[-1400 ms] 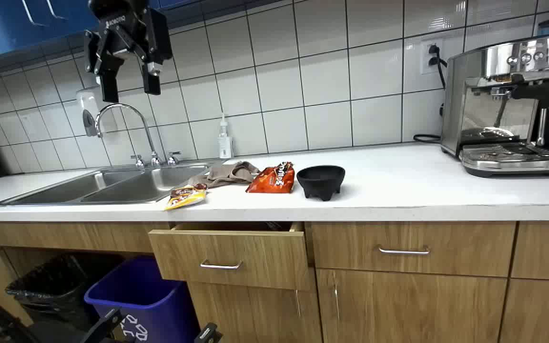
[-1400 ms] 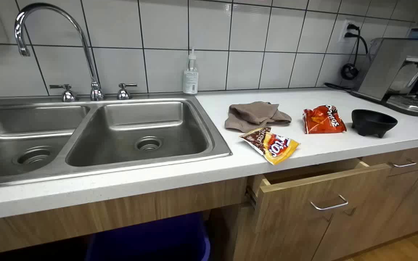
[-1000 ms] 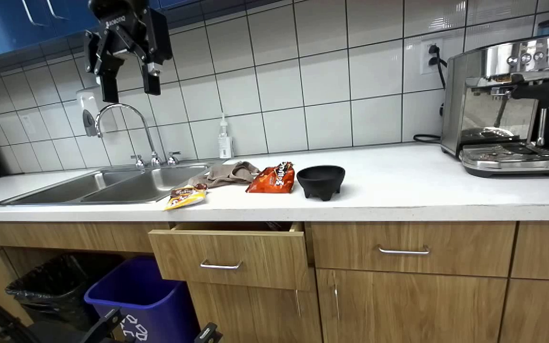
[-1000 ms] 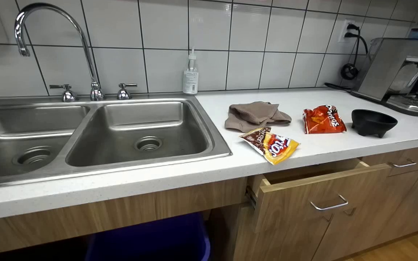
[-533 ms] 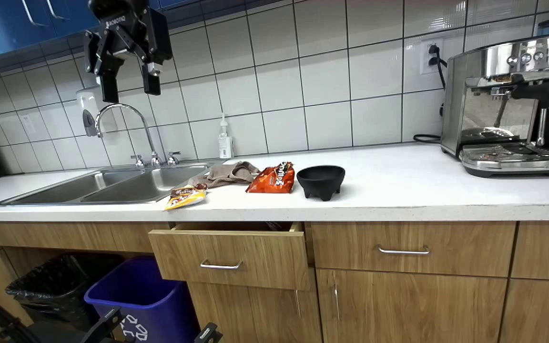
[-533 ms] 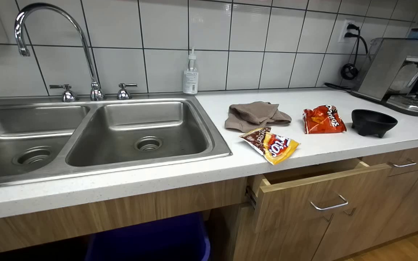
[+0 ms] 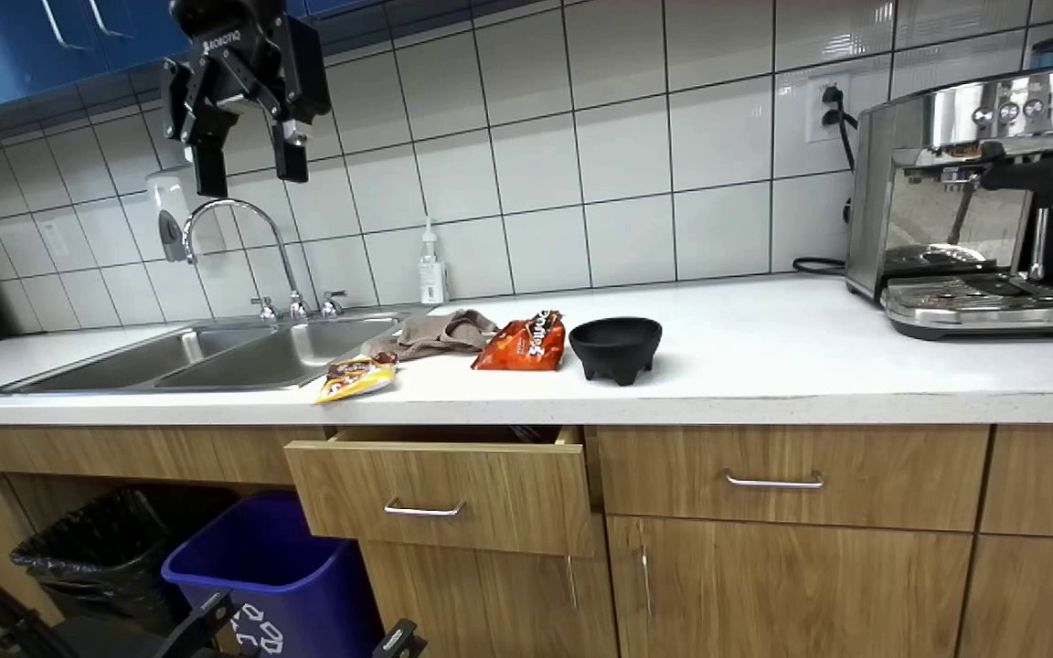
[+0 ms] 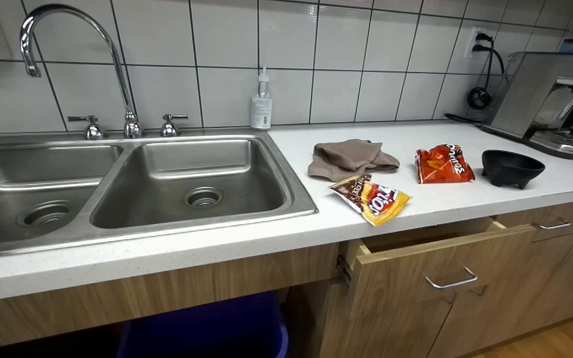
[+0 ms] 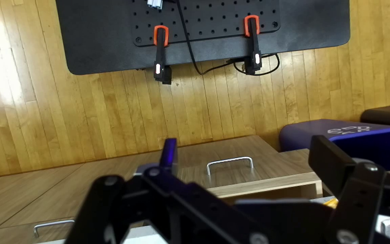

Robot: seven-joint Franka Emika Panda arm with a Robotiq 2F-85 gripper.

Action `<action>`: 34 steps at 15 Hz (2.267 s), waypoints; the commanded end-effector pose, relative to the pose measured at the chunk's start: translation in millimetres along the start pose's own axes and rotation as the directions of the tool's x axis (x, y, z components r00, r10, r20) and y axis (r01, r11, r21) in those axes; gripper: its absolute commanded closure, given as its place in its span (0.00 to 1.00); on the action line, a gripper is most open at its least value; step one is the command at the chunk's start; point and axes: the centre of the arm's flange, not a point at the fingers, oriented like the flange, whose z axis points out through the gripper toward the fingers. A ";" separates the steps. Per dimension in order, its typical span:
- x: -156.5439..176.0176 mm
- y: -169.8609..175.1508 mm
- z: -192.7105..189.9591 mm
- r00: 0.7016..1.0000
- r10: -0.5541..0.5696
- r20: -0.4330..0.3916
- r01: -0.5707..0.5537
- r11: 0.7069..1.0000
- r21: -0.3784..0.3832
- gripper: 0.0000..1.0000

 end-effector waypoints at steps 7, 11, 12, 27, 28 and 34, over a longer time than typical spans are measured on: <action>0.0 -4.5 3.8 1.000 -0.012 0.003 0.012 1.000 -0.007 0.00; 8.1 -15.2 31.3 0.999 -0.046 0.018 0.046 0.999 -0.014 0.00; 10.4 -17.5 38.8 0.999 -0.046 0.018 0.046 0.999 -0.022 0.00; 46.2 -17.1 136.7 0.998 -0.060 0.010 0.060 0.997 -0.041 0.00; 51.5 -16.6 139.5 0.998 -0.066 0.002 0.066 0.996 -0.052 0.00; 98.8 -8.3 164.5 0.997 -0.079 -0.006 0.077 0.992 -0.102 0.00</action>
